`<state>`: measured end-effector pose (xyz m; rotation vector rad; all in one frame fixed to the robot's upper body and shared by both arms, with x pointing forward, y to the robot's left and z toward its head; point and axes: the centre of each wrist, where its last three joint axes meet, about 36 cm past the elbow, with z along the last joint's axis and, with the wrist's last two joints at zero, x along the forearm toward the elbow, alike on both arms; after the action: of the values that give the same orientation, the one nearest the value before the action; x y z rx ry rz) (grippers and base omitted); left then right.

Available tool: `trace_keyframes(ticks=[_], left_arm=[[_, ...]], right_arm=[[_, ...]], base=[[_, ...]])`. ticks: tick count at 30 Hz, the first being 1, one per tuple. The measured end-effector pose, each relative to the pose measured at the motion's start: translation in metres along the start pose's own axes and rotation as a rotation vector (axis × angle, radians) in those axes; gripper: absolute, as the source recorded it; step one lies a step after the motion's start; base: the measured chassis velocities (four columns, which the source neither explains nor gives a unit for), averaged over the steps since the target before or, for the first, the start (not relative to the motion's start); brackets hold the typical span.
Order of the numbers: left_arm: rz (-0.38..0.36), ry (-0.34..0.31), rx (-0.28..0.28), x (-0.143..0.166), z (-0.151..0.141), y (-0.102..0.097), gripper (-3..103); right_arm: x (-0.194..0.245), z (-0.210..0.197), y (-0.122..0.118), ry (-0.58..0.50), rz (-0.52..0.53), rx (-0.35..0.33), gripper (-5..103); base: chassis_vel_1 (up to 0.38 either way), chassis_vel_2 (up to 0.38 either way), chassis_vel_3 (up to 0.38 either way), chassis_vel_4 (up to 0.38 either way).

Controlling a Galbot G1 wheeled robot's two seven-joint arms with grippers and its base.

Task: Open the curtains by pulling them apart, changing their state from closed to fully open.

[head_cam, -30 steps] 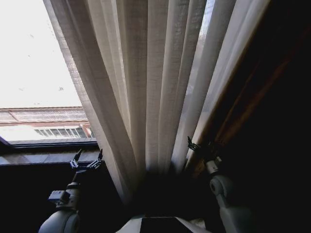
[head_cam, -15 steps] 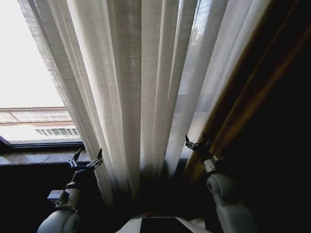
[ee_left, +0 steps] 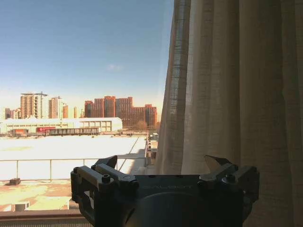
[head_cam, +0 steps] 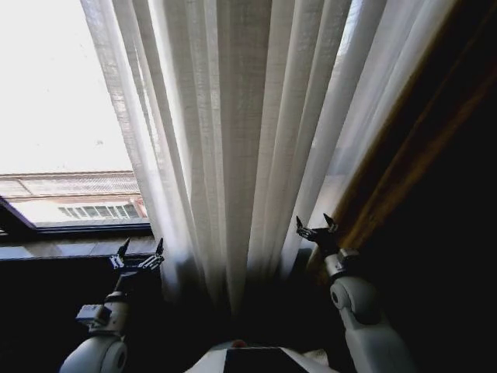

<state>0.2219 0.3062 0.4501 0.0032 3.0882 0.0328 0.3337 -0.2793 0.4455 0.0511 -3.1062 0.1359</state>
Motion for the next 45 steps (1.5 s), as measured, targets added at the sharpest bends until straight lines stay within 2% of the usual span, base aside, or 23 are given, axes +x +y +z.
trace_keyframes(ticks=[32,39,45], left_arm=[[0.0,-0.006,-0.001,0.001,0.001,-0.001,100],[0.0,-0.007,-0.002,0.002,0.002,-0.001,100],[0.002,-0.007,-0.001,0.002,0.003,-0.002,100]], right_arm=[[-0.009,0.01,-0.003,-0.045,0.012,0.02,100],[-0.018,0.006,-0.006,-0.024,0.039,0.02,100],[-0.038,0.011,-0.022,-0.013,0.096,0.031,100]], base=[[0.347,0.327,-0.337,-0.332],[0.062,0.055,-0.064,-0.076],[-0.05,-0.032,0.052,0.031]])
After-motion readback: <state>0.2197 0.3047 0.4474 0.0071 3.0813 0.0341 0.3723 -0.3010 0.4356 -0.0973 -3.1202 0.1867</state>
